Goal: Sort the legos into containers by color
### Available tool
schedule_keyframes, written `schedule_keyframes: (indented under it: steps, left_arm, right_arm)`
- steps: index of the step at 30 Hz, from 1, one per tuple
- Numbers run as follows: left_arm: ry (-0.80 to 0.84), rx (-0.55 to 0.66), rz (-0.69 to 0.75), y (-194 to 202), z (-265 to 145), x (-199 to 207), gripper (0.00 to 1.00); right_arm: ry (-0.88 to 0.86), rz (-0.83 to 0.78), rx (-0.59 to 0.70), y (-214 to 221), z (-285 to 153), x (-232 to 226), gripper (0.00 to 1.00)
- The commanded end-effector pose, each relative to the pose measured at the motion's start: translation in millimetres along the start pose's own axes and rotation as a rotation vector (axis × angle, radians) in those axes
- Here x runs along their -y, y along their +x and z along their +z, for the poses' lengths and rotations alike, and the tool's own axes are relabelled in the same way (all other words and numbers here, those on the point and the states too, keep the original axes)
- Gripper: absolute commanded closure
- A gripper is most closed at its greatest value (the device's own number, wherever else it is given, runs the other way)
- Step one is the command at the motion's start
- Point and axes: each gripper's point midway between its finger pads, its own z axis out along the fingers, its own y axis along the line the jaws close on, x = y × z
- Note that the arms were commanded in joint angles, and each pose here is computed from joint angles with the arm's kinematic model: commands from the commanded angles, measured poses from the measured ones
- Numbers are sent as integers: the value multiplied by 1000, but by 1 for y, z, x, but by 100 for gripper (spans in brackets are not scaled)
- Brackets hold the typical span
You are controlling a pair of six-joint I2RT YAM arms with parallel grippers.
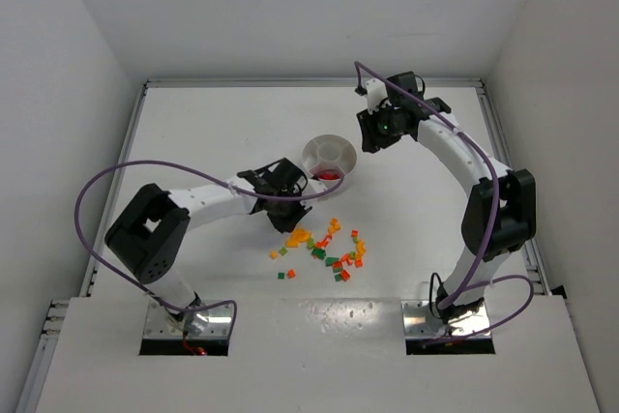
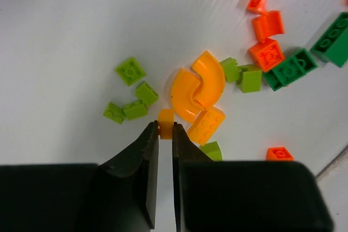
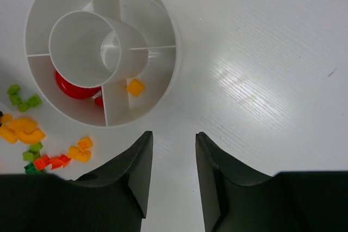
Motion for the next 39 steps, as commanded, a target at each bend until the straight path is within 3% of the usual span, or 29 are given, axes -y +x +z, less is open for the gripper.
schedule_keyframes:
  steps: [1,9,15,25,39]
  left_arm:
    - [6,184,57,-57,-46,1,90]
    - [89,452,87,-190,-107,29,90]
    - [104,471,7,-241,-84,17,90]
    - [-53,394,-61,-259,-29,-23,90]
    - [-210,377,-93,-262,-26,-53,85]
  right_arm:
    - [5,24,73,-17,-11,0,63]
    - [73,199,80,-12,-15,33,61]
    - [113,265,85,-6,-21,51,54]
    - [101,277,78,12,-40,57,54]
    - [74,226,78,18,-43,50,54]
